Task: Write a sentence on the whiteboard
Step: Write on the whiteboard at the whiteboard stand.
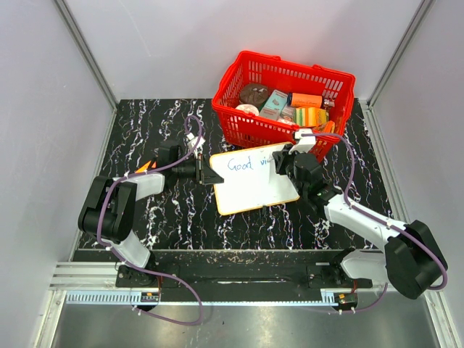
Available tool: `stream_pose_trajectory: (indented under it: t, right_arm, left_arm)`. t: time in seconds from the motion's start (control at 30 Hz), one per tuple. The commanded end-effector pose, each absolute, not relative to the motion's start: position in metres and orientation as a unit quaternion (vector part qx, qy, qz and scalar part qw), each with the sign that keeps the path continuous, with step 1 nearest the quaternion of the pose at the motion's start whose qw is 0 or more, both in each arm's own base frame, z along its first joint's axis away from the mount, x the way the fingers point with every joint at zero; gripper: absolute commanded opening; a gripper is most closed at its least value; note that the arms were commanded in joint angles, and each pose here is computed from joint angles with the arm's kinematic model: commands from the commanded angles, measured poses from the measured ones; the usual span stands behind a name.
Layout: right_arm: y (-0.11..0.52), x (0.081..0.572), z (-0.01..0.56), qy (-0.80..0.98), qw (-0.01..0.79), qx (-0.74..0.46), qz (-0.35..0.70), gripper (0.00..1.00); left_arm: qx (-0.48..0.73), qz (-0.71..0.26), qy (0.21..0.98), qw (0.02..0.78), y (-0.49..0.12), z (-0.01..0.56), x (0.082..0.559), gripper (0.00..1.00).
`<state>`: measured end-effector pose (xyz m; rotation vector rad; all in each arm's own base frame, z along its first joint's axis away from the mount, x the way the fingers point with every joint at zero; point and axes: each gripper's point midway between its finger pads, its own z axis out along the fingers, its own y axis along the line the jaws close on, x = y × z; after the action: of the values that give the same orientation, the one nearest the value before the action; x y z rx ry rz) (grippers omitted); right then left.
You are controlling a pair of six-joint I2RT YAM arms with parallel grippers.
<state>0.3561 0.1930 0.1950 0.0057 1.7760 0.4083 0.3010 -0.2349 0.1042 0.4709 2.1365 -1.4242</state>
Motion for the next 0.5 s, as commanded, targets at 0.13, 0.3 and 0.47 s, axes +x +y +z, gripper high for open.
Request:
stream_pose_trajectory:
  t: [0.13,0.3,0.47]
  right_arm:
    - [0.1937,0.3507,0.1984,0.768,0.611,-0.002,0.190,0.00]
    - [0.1915,0.3496,0.1949,0.772,0.608,-0.002,0.185,0.00]
    - [0.1870,0.3491,0.1930,0.774,0.609,0.003,0.175,0.00]
  left_arm:
    - [0.183,-0.451,0.827,0.282,-0.2244,0.0637,0.3120,0.00]
    - [0.183,-0.452,0.826,0.281,-0.2246,0.0642,0.3121,0.00]
    - [0.183,-0.452,0.827,0.281,-0.2244,0.0637,0.3116,0.00]
